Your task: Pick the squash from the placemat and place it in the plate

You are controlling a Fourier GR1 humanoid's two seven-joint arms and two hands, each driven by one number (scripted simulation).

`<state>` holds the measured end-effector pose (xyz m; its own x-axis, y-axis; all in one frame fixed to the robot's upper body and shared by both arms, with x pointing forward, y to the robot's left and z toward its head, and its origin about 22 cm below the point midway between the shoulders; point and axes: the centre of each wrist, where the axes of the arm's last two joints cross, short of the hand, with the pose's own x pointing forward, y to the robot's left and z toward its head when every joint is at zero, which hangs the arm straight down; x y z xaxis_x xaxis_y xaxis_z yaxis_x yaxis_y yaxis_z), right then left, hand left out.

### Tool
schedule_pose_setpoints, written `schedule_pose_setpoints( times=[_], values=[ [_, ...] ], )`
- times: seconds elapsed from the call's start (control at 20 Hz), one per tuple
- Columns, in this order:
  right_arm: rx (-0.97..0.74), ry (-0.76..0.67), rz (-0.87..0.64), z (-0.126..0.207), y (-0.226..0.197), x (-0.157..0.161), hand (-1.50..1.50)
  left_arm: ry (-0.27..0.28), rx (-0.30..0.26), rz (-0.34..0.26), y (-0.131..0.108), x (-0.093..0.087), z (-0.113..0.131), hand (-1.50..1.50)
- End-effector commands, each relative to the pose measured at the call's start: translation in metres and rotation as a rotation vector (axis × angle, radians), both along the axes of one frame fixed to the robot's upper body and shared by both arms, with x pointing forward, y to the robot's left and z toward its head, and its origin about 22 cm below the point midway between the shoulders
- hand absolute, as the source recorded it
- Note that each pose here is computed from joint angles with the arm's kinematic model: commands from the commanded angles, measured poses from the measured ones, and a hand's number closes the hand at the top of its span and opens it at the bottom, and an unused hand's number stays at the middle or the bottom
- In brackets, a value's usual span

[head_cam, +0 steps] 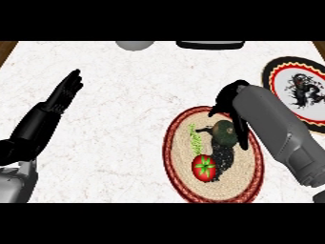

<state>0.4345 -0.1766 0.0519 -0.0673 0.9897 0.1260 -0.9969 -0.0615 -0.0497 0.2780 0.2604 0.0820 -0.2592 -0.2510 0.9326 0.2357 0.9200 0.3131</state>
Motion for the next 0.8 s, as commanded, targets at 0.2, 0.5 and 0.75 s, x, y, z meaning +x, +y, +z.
schedule_pose_setpoints(
  times=[0.2,0.5,0.75],
  values=[
    [0.100,0.043,0.106,-0.021,0.006,-0.022,1.50,-0.008,-0.006,0.009,-0.001,-0.002,0.008,0.00],
    [0.189,-0.257,0.234,-0.028,0.011,-0.066,1.50,0.014,0.001,0.047,0.012,-0.008,-0.003,0.00],
    [0.310,-0.704,0.385,0.036,0.026,-0.071,1.50,0.066,-0.007,0.129,0.027,-0.011,-0.016,0.00]
  ],
)
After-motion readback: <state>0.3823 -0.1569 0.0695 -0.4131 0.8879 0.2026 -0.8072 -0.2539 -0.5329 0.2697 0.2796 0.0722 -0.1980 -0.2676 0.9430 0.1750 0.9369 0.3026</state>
